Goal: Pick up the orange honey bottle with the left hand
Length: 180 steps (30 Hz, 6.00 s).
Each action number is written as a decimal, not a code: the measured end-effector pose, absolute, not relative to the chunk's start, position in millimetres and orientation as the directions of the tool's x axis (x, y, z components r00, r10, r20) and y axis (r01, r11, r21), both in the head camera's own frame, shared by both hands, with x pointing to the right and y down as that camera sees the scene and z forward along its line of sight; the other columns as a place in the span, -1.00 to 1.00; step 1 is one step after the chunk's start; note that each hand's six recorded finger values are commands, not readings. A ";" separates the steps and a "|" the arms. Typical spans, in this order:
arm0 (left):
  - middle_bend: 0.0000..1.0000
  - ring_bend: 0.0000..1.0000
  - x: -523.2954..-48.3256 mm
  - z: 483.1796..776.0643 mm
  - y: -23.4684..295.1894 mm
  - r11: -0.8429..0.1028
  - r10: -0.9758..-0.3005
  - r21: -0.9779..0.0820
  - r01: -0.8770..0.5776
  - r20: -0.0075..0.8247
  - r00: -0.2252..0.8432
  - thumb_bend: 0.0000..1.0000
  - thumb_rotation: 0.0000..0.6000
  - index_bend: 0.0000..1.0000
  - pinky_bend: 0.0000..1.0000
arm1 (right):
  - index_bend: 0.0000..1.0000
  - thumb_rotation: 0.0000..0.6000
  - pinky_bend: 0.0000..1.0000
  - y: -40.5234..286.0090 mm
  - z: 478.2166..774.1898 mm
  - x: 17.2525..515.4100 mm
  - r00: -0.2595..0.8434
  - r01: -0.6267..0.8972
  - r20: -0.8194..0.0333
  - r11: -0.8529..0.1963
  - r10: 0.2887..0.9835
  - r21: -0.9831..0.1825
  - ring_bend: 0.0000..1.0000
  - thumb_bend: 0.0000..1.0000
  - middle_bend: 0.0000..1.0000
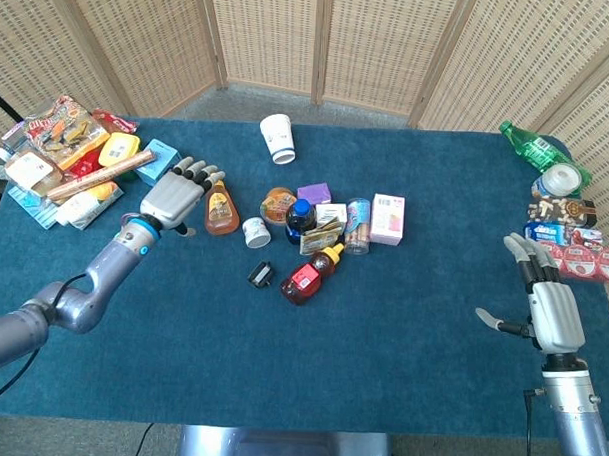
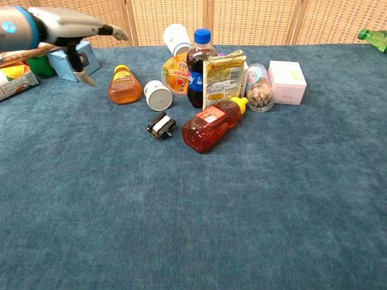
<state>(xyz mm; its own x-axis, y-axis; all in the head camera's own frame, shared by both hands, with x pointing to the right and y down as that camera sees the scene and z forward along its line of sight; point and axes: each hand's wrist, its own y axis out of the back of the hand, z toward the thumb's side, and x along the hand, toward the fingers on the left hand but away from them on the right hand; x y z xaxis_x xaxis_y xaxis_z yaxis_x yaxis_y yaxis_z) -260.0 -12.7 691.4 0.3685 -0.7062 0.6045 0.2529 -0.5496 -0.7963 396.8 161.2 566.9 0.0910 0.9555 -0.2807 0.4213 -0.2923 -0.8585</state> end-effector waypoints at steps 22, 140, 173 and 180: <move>-1.00 -1.00 -231.5 731.8 -5.1 -0.614 -0.617 -0.696 0.371 0.717 0.324 -0.66 1.00 -0.88 -0.80 | -1.00 1.00 -1.00 159.7 565.6 399.9 0.078 0.435 -0.275 -0.281 0.958 -0.855 -1.00 -1.00 -1.00; -1.00 -1.00 -361.0 630.9 57.3 -0.296 -0.483 -0.724 0.623 0.676 0.556 -0.66 1.00 -1.00 -0.50 | -1.00 1.00 -1.00 160.2 563.4 400.1 0.073 0.437 -0.265 -0.270 0.961 -0.858 -1.00 -1.00 -1.00; -1.00 -1.00 -356.4 679.0 68.9 -0.065 -0.189 -0.696 0.715 0.712 0.676 -0.66 1.00 -1.00 -0.70 | -1.00 1.00 -1.00 158.2 563.9 402.0 0.061 0.441 -0.266 -0.266 0.962 -0.857 -1.00 -1.00 -1.00; -1.00 -1.00 -350.4 685.7 70.3 -0.040 -0.162 -0.689 0.724 0.720 0.675 -0.66 1.00 -1.00 -0.73 | -1.00 1.00 -1.00 158.5 563.6 402.1 0.061 0.443 -0.265 -0.264 0.962 -0.856 -1.00 -1.00 -1.00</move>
